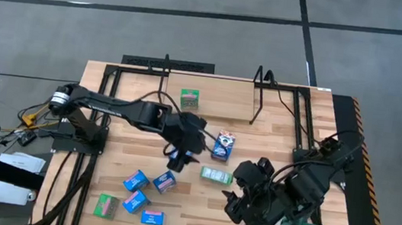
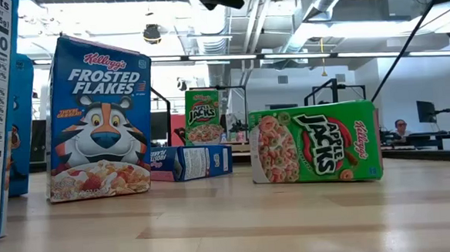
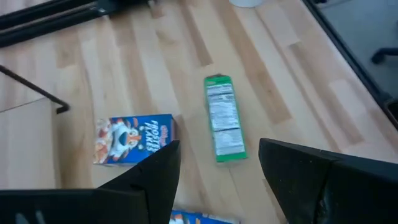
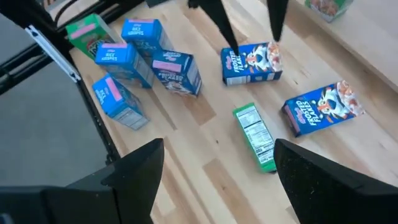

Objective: Stack cereal on shelf
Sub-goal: Put the right green cereal box on the shelf aligned with the other green cereal box

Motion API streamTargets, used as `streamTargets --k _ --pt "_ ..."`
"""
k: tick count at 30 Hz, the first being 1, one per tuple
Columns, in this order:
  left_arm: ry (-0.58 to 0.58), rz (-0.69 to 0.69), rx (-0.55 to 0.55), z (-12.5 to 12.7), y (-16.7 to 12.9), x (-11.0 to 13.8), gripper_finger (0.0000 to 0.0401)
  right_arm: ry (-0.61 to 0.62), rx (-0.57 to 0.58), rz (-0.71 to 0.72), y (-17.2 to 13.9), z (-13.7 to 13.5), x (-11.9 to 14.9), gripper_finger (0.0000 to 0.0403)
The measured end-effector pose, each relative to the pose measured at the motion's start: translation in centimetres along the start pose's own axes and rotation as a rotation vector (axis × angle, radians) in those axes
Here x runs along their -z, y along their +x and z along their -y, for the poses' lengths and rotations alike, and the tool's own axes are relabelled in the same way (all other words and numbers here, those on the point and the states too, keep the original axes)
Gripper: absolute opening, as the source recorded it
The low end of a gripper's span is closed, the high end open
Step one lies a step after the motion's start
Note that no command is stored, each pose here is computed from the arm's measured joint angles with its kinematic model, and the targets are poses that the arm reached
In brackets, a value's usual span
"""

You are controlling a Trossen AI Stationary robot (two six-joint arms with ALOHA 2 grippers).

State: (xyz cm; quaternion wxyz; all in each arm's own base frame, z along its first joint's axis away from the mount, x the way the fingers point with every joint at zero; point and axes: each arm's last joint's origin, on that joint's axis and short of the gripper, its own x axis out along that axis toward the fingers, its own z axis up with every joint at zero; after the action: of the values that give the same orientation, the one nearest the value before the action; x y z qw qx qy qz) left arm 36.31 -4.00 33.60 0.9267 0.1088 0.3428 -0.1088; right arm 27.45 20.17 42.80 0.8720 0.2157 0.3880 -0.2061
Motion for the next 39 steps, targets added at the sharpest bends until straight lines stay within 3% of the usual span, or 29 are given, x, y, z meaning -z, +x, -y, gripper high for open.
streamTargets --k 4,8,15,20,39 --pt "0.005 0.003 -0.064 0.0 1.3 -0.1 0.0206 -0.016 -0.026 -0.018 -0.7 -0.3 0.9 0.0326" --pt "0.052 -0.056 -0.028 0.5 4.2 0.7 0.0223 -0.001 -0.051 -0.029 -1.4 -0.8 2.1 0.0326" --pt "0.001 -0.125 0.078 1.0 8.9 2.4 0.0337 0.036 -0.036 -0.008 -1.5 -1.4 3.8 0.0326" --pt "-0.027 -0.183 -0.033 1.4 10.9 3.3 0.0393 0.045 0.006 -0.014 -0.5 -1.5 4.9 0.0326" --pt "-0.050 -0.218 0.028 2.2 14.5 5.0 0.0388 0.043 -0.008 -0.015 -1.0 -1.7 5.5 0.0326"
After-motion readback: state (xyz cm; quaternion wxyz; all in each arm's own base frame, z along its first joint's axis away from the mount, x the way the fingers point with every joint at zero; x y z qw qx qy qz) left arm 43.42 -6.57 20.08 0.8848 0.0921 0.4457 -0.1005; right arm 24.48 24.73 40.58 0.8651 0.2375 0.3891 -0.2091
